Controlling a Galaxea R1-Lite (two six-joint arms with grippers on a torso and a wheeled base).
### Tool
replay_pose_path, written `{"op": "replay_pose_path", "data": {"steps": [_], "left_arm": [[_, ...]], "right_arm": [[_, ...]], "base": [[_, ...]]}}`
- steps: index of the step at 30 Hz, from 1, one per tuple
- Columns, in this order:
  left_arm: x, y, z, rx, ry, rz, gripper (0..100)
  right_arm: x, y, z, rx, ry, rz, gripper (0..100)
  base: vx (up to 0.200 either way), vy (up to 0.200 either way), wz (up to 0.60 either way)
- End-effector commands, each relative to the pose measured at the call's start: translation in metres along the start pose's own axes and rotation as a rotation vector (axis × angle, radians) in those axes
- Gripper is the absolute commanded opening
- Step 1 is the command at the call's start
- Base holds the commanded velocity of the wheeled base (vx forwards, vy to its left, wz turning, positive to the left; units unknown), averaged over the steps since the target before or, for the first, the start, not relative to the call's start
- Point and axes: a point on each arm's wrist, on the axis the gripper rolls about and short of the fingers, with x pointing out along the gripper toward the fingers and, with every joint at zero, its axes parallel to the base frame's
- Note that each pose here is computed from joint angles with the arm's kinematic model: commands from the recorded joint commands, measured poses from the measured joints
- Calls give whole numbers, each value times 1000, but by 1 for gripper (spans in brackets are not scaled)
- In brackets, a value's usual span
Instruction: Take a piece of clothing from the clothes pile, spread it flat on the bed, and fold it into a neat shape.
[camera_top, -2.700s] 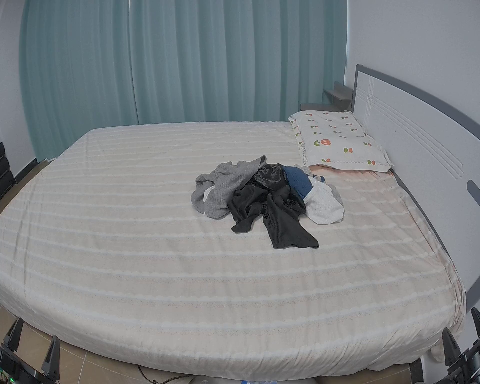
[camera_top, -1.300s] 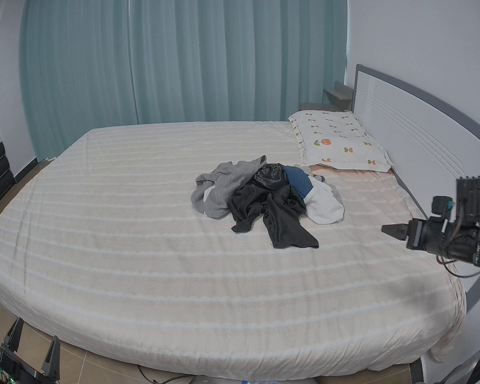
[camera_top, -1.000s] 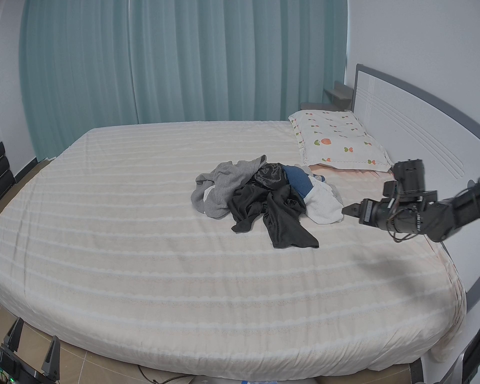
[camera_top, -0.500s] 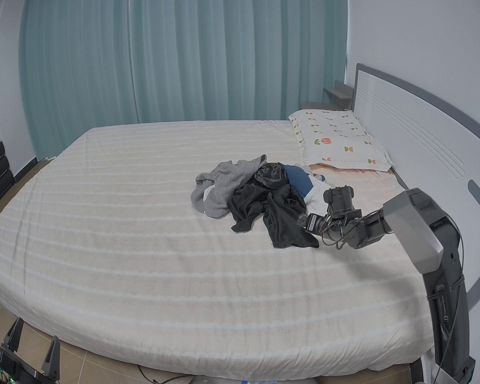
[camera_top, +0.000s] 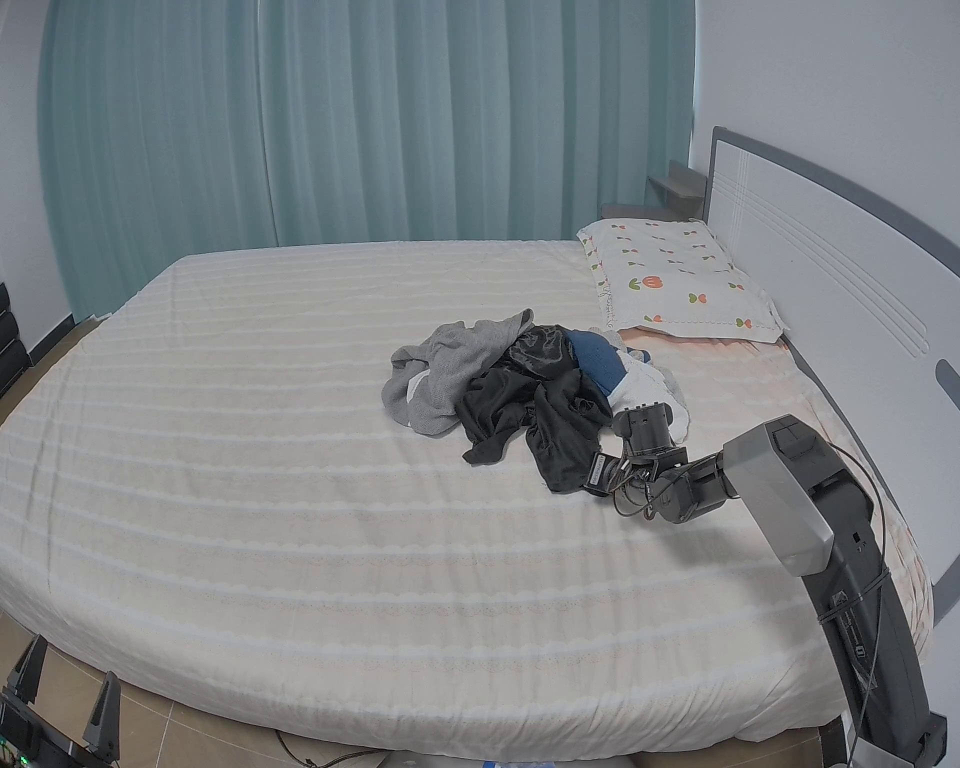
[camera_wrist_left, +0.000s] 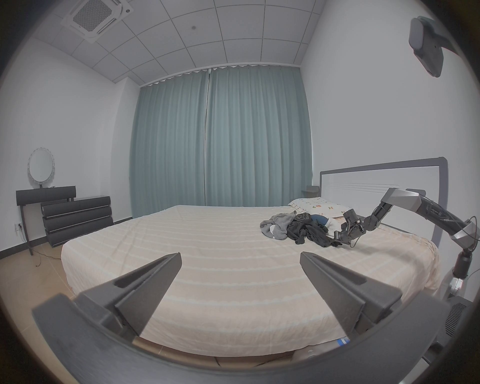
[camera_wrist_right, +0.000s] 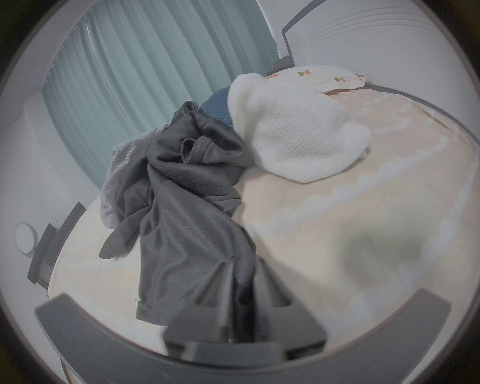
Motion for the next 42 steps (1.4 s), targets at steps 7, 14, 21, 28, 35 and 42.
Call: {"op": "replay_pose_path", "data": {"steps": [7,14,21,28,35,42], "left_arm": [[0,0,-5,0,-2,2,100],[0,0,-5,0,-2,1,100],[0,0,-5,0,-2,1,100],[0,0,-5,0,-2,1,100],[0,0,-5,0,-2,1,100],[0,0,-5,0,-2,1,100]], "right_arm": [[-24,12,25,143,-15,58,0],[-83,6,42,285,71,156,0],[-166,-3,32,353,99,336,0],[-237,12,46,350,-62,579,0],[-278,23,76,339,-187,685,0],[-321,35,81,309,-229,781,0]], "base": [[0,0,0],[0,0,0],[0,0,0],[0,0,0],[0,0,0],[0,0,0]]}}
